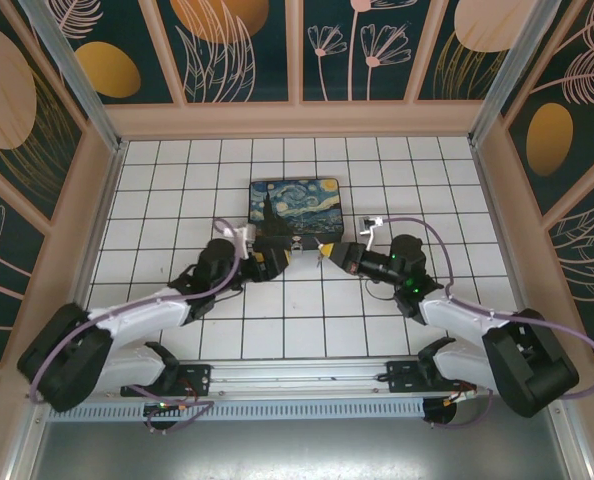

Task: Unlock the padlock with the key

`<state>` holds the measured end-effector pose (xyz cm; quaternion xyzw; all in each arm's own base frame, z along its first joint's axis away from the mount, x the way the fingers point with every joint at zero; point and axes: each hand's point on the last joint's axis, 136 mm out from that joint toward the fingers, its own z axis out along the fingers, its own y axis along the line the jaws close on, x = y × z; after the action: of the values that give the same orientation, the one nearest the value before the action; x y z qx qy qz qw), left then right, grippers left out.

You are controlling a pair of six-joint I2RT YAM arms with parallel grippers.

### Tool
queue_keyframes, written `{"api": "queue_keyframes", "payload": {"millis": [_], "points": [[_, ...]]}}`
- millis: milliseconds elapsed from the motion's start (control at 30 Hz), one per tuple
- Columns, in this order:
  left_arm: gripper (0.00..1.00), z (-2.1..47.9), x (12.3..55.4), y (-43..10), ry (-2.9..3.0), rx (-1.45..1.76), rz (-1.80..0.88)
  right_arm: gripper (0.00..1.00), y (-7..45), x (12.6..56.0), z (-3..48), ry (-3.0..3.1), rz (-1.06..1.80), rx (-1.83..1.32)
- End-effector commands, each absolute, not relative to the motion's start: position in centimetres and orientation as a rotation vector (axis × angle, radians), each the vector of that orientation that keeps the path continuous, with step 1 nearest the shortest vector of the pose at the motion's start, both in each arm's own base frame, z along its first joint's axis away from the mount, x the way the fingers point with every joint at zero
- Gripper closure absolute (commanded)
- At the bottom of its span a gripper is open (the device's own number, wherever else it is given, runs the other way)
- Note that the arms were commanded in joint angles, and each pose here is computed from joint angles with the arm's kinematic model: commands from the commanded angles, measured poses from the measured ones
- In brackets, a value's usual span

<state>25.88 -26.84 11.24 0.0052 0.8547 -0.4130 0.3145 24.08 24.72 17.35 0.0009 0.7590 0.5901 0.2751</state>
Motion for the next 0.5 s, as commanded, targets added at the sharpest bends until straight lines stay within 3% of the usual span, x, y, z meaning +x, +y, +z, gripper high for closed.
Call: {"api": "queue_keyframes", "payload": {"millis": [0,200,467], "points": [[0.23,8.1,27.2,-28.0,2.356,0.106,-0.777,0.98,23.0,25.1,15.2,2.146,1.424,0.054],[0.24,5.7,29.8,-28.8,2.396,0.021,-0.504,0.98,20.1,26.2,15.3,2.141,1.324,0.135],[0.26,1.8,30.7,-28.6,2.475,-0.023,-0.357,0.98,18.6,26.4,15.6,2.132,1.275,0.148]]}}
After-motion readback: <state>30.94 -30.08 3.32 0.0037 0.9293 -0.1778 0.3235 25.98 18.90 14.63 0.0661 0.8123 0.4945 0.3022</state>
